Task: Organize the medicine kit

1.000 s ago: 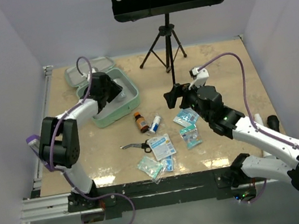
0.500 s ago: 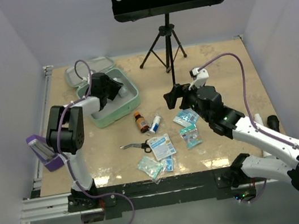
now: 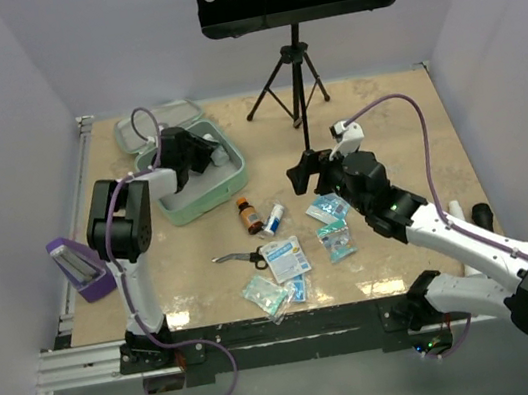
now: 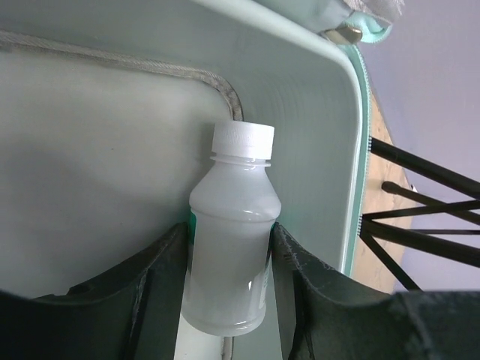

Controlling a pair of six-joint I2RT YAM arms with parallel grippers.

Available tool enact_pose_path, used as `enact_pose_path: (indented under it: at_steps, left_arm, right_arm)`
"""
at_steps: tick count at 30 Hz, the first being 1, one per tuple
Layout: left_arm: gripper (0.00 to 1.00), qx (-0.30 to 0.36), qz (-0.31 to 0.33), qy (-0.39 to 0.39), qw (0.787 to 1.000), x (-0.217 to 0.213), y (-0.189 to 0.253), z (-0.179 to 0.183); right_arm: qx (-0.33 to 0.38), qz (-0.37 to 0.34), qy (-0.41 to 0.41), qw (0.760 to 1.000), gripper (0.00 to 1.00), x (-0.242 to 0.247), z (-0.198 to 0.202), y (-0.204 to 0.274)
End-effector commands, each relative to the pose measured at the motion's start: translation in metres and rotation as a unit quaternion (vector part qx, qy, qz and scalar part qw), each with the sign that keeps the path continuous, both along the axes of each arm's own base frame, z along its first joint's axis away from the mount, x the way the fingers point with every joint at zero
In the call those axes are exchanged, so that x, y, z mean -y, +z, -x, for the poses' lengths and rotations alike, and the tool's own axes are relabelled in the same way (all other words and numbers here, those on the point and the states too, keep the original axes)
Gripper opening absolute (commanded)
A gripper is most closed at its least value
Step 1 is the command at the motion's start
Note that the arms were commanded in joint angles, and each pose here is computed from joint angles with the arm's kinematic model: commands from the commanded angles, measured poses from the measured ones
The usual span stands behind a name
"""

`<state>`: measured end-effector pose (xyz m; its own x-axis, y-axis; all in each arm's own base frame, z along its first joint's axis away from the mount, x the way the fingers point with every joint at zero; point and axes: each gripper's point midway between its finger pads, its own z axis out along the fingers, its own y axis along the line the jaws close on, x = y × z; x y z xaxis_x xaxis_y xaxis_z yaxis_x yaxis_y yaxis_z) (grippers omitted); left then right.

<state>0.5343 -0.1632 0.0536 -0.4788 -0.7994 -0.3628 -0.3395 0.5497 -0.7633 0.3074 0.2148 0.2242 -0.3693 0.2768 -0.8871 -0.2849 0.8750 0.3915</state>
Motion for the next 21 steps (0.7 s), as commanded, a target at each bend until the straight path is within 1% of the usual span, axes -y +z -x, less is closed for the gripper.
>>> enact_pose_path:
  at_steps: [1, 8, 10, 13, 17, 19, 21]
  left_arm:
    - [0.50, 0.044, 0.032, -0.020, 0.998, 0.010, 0.027, -0.011]
    - [0.61, 0.076, 0.027, -0.034, 0.996, 0.003, 0.068, 0.001]
    - [0.66, 0.079, 0.021, -0.037, 0.996, -0.001, 0.078, 0.007]
    - [0.67, 0.075, 0.013, -0.045, 0.996, -0.008, 0.085, 0.017]
    - [0.67, 0.094, -0.009, -0.051, 0.994, -0.019, 0.111, 0.043]
    - [0.68, 0.107, -0.028, -0.058, 0.992, -0.022, 0.129, 0.062]
    - [0.67, 0.111, -0.056, -0.074, 0.990, -0.020, 0.137, 0.087]
  right_arm:
    - [0.011, -0.012, 0.004, 1.000, 0.97, -0.004, -0.003, 0.011]
    - [0.019, -0.014, -0.001, 1.000, 0.97, -0.001, -0.002, 0.017]
    - [0.020, -0.014, -0.002, 1.000, 0.97, 0.000, -0.002, 0.018]
    - [0.022, -0.014, -0.008, 1.000, 0.97, 0.002, -0.002, 0.019]
    - [0.026, -0.016, -0.012, 0.999, 0.97, 0.006, 0.000, 0.021]
    - [0.026, -0.017, -0.011, 0.999, 0.97, 0.006, 0.001, 0.021]
    - [0.028, -0.017, -0.008, 0.999, 0.97, 0.006, 0.002, 0.022]
